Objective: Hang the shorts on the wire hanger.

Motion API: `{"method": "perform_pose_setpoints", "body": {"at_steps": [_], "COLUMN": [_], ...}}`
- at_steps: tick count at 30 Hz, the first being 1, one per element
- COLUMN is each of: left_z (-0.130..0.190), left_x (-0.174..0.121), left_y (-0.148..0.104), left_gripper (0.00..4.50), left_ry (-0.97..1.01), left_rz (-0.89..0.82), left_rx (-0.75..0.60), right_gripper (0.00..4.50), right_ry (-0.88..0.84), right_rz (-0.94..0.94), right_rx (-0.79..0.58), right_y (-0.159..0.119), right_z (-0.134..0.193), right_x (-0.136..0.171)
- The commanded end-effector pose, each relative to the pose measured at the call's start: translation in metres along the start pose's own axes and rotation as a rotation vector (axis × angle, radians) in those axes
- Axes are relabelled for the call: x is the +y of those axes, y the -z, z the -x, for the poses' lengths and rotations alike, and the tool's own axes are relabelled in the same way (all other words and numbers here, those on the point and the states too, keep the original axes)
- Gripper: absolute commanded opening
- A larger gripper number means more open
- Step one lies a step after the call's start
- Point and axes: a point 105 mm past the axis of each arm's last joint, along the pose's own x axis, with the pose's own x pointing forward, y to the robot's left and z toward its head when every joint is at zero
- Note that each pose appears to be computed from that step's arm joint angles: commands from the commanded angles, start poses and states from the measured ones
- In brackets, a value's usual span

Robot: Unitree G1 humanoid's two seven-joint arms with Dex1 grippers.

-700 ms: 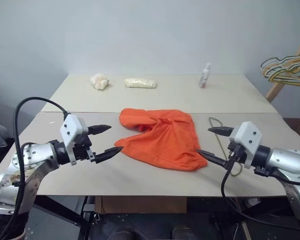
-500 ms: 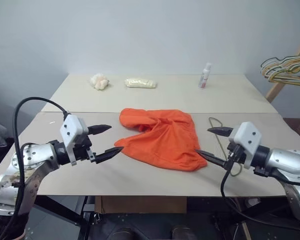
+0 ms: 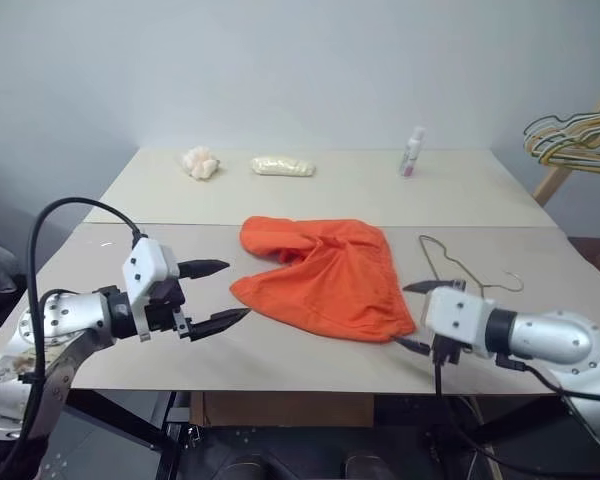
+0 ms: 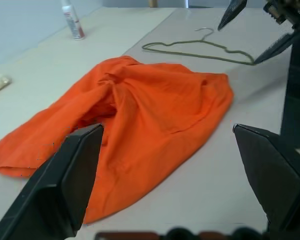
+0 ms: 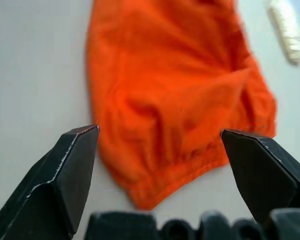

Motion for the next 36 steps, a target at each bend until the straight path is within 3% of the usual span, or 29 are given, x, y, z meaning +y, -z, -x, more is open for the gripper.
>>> {"method": "perform_pose_setpoints", "body": {"at_steps": [1,9,10,12,18,23,36], "left_z": [0.002,-0.002,-0.002,-0.002,-0.003,-0.011,-0.069], "left_x": [-0.002,0.002,0.004,0.006,0.007,0.016,0.052], "left_y": [-0.008,-0.006,-0.006,-0.005,0.002,0.022,0.096], "left_gripper": [4.50,4.50,4.50,4.50,4.50,4.50,4.50], "left_ry": [0.010,0.017,0.016,0.010,0.009,-0.010,0.060], "left_rz": [-0.043,-0.064,-0.065,-0.070,-0.093,-0.240,-0.850], "left_rx": [-0.011,-0.012,-0.013,-0.014,0.001,0.128,0.459], "right_gripper": [4.48,4.48,4.32,3.91,1.72,0.03,0.03], "right_ry": [-0.004,0.002,-0.008,-0.012,-0.012,-0.002,0.028], "right_rz": [0.101,0.262,0.270,0.311,0.353,0.357,0.344], "right_rx": [0.040,0.213,0.221,0.246,0.278,0.249,0.101], "right_y": [0.002,0.034,0.035,0.038,0.043,0.038,0.005], "right_z": [-0.009,-0.051,-0.054,-0.060,-0.069,-0.069,-0.053], "right_x": [0.002,-0.001,-0.002,-0.003,-0.010,-0.015,-0.022]}}
